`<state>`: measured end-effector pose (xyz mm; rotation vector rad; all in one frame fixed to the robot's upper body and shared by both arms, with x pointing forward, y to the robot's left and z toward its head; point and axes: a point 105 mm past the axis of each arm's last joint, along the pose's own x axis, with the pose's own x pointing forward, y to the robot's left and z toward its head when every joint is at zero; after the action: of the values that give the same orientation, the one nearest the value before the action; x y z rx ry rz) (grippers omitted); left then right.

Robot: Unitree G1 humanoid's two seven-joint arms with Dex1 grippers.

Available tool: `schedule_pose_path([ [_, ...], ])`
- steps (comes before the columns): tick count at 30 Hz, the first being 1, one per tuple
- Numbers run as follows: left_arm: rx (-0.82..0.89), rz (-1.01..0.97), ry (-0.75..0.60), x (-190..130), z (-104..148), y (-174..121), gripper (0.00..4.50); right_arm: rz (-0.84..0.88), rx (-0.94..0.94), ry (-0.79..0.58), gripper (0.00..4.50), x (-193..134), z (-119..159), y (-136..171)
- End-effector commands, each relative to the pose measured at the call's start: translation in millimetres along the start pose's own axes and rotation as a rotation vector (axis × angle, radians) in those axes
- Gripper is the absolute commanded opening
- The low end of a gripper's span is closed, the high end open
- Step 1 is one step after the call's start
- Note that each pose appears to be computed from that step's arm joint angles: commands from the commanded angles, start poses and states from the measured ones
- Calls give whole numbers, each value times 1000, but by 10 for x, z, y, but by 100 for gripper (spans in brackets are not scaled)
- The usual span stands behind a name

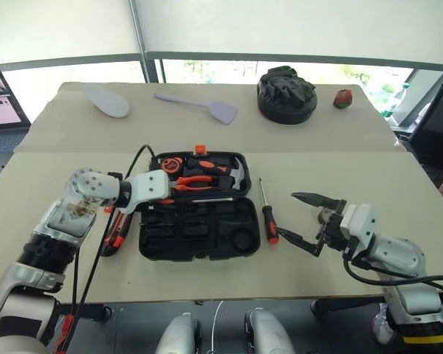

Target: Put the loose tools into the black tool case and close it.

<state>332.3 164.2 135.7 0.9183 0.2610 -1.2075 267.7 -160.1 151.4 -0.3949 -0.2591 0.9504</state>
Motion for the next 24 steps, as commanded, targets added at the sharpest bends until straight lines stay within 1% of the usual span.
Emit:
schedule_pose_path([
  [1,62,4,17,14,34,27,87,-13,-42,-33,450,-21,153,-60],
  [7,118,21,50,69,-15,60,87,-17,-32,-35,450,-19,151,-18],
  [12,108,64,6,131,62,124,87,-15,-19,-33,450,-27,139,14],
  [14,101,50,-3,150,75,100,87,-11,-11,-33,450,-16,134,37],
  [16,96,13,-15,138,85,32,188,-7,-2,-33,450,-8,129,57],
  [17,100,13,-33,128,109,22,214,-7,2,-31,450,-10,125,62],
  [18,99,34,-57,119,140,40,250,-7,4,-30,450,-11,121,65],
  [19,86,70,-94,109,190,85,301,-7,7,-29,450,-13,116,68],
  [21,84,126,-148,84,276,151,359,-7,13,-25,450,-18,106,79],
  [23,69,170,-202,45,357,196,359,-6,18,-23,450,-18,98,92],
  [24,25,200,-245,16,413,232,359,-5,21,-22,450,-17,93,99],
])
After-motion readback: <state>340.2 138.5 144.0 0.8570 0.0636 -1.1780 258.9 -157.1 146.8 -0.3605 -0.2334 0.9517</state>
